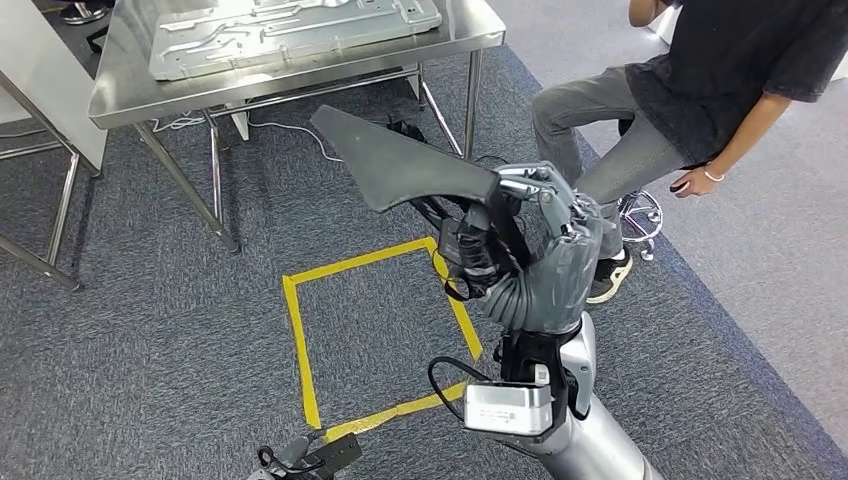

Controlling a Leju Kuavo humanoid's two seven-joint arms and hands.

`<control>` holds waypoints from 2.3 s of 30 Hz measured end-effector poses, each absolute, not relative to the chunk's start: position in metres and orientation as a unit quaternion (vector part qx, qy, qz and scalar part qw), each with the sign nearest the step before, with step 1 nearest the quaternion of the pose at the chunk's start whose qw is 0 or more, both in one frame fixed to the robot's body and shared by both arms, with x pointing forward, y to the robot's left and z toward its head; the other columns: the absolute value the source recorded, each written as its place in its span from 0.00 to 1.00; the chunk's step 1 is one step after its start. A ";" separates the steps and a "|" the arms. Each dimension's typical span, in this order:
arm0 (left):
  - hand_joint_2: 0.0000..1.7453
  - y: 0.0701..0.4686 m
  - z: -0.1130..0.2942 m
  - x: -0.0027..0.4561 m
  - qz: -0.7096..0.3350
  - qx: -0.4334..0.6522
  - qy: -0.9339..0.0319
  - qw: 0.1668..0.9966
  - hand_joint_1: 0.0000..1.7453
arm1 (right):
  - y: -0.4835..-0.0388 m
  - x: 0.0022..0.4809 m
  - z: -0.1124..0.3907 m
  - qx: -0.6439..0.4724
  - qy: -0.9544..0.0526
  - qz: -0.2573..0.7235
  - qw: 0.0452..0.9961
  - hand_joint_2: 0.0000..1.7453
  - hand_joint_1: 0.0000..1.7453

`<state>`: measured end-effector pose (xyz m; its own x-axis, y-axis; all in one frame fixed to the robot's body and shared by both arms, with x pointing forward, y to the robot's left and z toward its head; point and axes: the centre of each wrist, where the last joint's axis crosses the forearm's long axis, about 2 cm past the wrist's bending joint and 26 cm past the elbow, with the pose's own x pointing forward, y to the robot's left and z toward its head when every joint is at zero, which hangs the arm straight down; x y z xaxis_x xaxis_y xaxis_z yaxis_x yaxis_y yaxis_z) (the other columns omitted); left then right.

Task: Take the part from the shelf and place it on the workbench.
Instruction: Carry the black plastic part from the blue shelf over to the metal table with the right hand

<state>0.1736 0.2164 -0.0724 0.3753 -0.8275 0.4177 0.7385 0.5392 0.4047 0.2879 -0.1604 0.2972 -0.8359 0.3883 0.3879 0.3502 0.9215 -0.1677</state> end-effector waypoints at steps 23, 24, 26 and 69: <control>1.00 0.216 -0.078 0.158 -0.425 0.090 -0.282 0.855 0.00 | -0.158 0.295 0.305 -0.188 -0.955 0.047 0.225 1.00 1.00; 1.00 0.216 -0.078 0.159 -0.425 0.090 -0.282 0.855 0.00 | -0.157 0.295 0.306 -0.188 -0.955 0.047 0.224 1.00 1.00; 1.00 0.216 -0.078 0.159 -0.424 0.090 -0.282 0.856 0.00 | -0.157 0.295 0.306 -0.187 -0.955 0.047 0.224 1.00 1.00; 1.00 0.224 -0.083 0.147 -0.404 0.097 -0.268 0.869 0.00 | -0.154 0.297 0.288 -0.190 -0.947 0.072 0.249 1.00 1.00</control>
